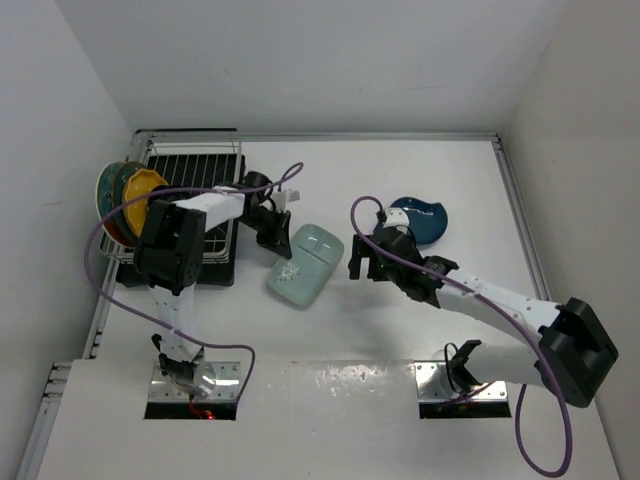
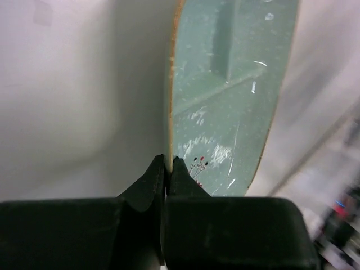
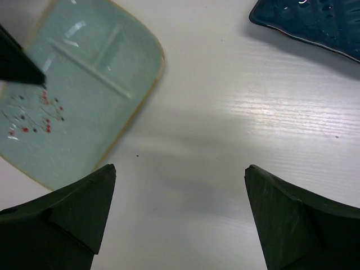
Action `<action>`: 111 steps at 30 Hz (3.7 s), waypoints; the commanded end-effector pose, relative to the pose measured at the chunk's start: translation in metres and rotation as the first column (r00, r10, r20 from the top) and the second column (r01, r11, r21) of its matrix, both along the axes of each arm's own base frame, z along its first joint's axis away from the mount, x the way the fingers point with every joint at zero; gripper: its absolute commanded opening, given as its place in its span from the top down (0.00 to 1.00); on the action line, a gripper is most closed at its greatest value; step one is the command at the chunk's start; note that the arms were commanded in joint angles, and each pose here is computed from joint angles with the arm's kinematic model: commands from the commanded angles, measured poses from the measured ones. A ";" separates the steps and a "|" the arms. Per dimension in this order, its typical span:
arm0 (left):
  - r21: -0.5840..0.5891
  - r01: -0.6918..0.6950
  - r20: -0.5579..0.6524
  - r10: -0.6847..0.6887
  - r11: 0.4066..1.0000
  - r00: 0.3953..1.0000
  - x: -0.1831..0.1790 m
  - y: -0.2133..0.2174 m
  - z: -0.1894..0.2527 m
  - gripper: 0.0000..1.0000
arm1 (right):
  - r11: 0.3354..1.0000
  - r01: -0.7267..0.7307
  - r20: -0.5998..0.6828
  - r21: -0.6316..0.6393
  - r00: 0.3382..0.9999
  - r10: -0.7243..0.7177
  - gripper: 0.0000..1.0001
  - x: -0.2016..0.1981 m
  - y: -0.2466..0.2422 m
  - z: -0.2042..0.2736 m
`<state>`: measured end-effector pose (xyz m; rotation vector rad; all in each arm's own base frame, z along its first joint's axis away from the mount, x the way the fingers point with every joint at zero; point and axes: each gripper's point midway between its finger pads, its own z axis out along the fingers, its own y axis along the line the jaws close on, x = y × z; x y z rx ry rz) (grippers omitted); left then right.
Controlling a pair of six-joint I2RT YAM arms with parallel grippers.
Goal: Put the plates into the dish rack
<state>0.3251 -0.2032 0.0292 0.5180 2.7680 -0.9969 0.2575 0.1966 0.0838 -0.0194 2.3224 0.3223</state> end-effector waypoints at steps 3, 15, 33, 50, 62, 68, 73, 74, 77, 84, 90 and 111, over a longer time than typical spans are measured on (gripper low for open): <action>0.198 -0.171 0.526 0.043 0.965 0.849 0.075 0.040 0.144 1.00 | 0.999 0.021 0.084 0.025 0.996 -0.023 0.05 0.013 -0.004 0.016; 0.436 -0.741 0.803 0.152 0.510 0.577 0.076 0.206 0.322 1.00 | 0.997 0.008 0.143 0.072 0.990 -0.018 0.05 0.017 -0.012 0.022; 0.509 -0.857 0.853 0.088 0.083 0.515 0.018 0.302 0.317 1.00 | 0.988 0.036 0.094 0.153 0.994 -0.051 0.05 0.029 -0.016 0.012; 0.586 -0.801 0.806 0.018 0.121 0.592 0.054 0.279 0.254 1.00 | 0.981 0.086 0.062 0.172 0.993 -0.098 0.06 0.027 -0.027 0.007; 0.636 -0.765 0.767 0.023 0.105 0.641 0.061 0.281 0.221 1.00 | 0.982 0.096 0.082 0.165 0.990 -0.111 0.06 0.028 -0.033 0.010; 0.650 -0.747 0.748 0.050 0.140 0.661 0.066 0.274 0.199 1.00 | 0.984 0.104 0.065 0.142 0.991 -0.114 0.06 0.025 -0.037 0.005; 0.735 -0.655 0.655 0.065 0.176 0.753 0.060 0.275 0.157 1.00 | 0.985 0.111 0.067 0.133 0.990 -0.121 0.06 0.028 -0.040 0.006; 0.747 -0.638 0.637 0.072 0.189 0.768 0.062 0.272 0.149 1.00 | 0.985 0.106 0.062 0.134 0.991 -0.116 0.06 0.028 -0.039 0.006; 0.756 -0.618 0.615 0.091 0.214 0.783 0.061 0.274 0.140 1.00 | 0.987 0.108 0.049 0.118 0.992 -0.115 0.04 0.030 -0.043 0.006; 0.723 -0.645 0.639 0.114 0.248 0.761 0.070 0.275 0.154 0.51 | 0.984 0.147 0.038 0.101 0.988 -0.151 0.01 0.039 -0.064 0.011; 0.677 -0.679 0.682 0.105 0.286 0.724 0.081 0.270 0.195 0.18 | 0.955 0.281 -0.045 0.092 0.959 -0.278 0.01 0.060 -0.120 0.012; 0.549 -0.653 0.739 0.063 0.521 0.671 0.080 0.221 0.253 0.02 | 0.833 0.547 -0.374 0.088 0.793 -0.481 0.49 0.155 -0.199 -0.088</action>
